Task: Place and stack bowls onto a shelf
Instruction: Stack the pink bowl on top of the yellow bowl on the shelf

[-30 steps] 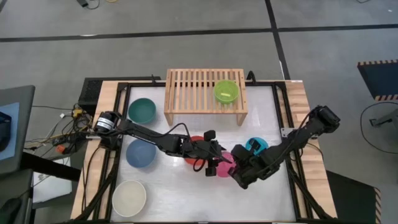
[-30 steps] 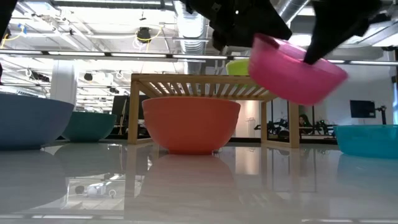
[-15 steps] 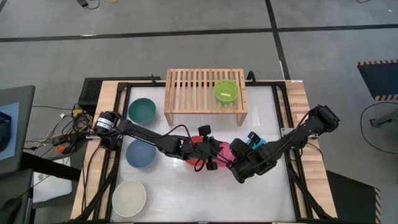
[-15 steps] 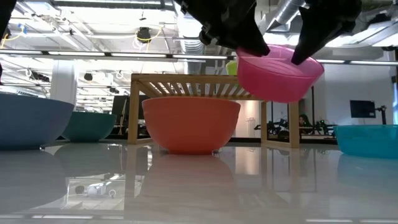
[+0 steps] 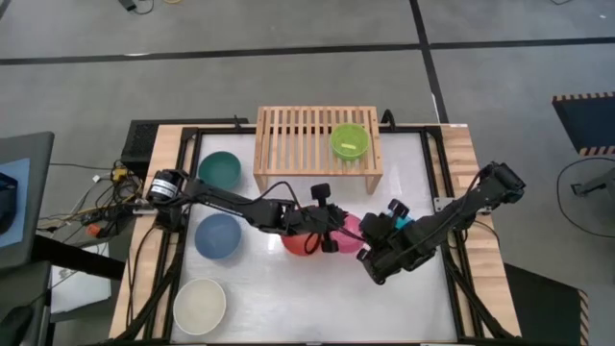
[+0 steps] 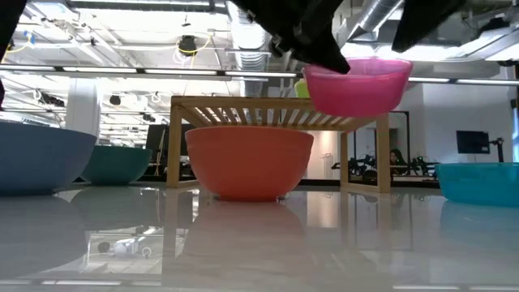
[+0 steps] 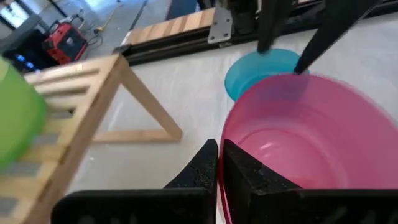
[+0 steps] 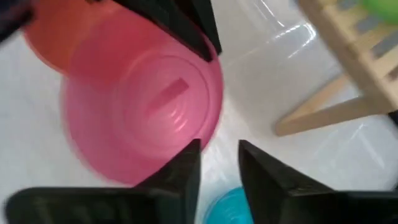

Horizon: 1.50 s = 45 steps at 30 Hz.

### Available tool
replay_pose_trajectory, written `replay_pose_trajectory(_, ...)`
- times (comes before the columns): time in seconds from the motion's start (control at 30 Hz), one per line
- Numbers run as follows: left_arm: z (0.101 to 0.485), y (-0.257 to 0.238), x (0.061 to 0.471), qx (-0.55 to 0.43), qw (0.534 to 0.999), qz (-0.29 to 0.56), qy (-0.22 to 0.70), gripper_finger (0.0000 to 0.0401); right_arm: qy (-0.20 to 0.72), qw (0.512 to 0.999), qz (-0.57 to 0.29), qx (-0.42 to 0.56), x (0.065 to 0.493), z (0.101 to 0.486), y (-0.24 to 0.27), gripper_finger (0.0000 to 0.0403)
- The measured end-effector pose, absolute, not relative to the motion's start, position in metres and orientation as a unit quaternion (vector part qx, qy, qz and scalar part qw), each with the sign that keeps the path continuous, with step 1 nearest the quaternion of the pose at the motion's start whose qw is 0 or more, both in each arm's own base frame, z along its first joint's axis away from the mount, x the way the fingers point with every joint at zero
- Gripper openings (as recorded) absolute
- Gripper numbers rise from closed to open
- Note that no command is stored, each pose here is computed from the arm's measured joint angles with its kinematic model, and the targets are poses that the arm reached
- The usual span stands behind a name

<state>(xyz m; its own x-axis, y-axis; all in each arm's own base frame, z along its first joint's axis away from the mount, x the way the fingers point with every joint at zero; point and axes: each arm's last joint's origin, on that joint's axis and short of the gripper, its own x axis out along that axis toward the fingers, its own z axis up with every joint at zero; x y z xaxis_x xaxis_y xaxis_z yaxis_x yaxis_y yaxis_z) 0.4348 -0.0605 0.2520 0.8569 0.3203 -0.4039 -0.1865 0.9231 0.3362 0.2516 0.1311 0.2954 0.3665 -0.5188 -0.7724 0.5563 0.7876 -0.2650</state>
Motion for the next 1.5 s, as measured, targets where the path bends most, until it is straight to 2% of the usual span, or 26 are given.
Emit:
replay_pose_trajectory(0.17,0.271,-0.05,0.439,0.159,0.946,0.142,0.243,0.0,0.423,0.845,-0.328,0.006,0.242,0.341,0.128,0.0217)
replay_pose_trajectory(0.27,0.286,-0.037,0.443,0.147,0.949,0.163,0.226,0.0,0.395,0.863,-0.316,0.024,0.236,0.357,0.128,0.0243)
replay_pose_trajectory(0.53,0.354,0.017,0.44,0.123,0.951,0.211,0.189,0.0,0.379,0.882,-0.278,0.032,0.211,0.362,0.138,0.0247)
replay_pose_trajectory(0.67,0.396,0.061,0.429,0.081,0.958,0.235,0.144,0.0,0.373,0.893,-0.245,0.061,0.215,0.343,0.156,0.0245)
replay_pose_trajectory(0.77,0.412,0.098,0.42,0.033,0.96,0.25,0.119,0.0,0.368,0.898,-0.229,0.075,0.223,0.321,0.169,0.0245)
replay_pose_trajectory(0.9,0.403,0.139,0.413,-0.042,0.961,0.243,0.125,0.0,0.389,0.89,-0.229,0.067,0.227,0.288,0.18,0.0245)
replay_pose_trajectory(1.03,0.385,0.162,0.413,-0.065,0.951,0.256,0.157,0.0,0.419,0.875,-0.236,0.058,0.231,0.261,0.185,0.0245)
replay_pose_trajectory(1.5,0.341,0.201,0.428,-0.106,0.952,0.215,0.19,0.0,0.418,0.876,-0.225,0.085,0.244,0.245,0.199,0.0244)
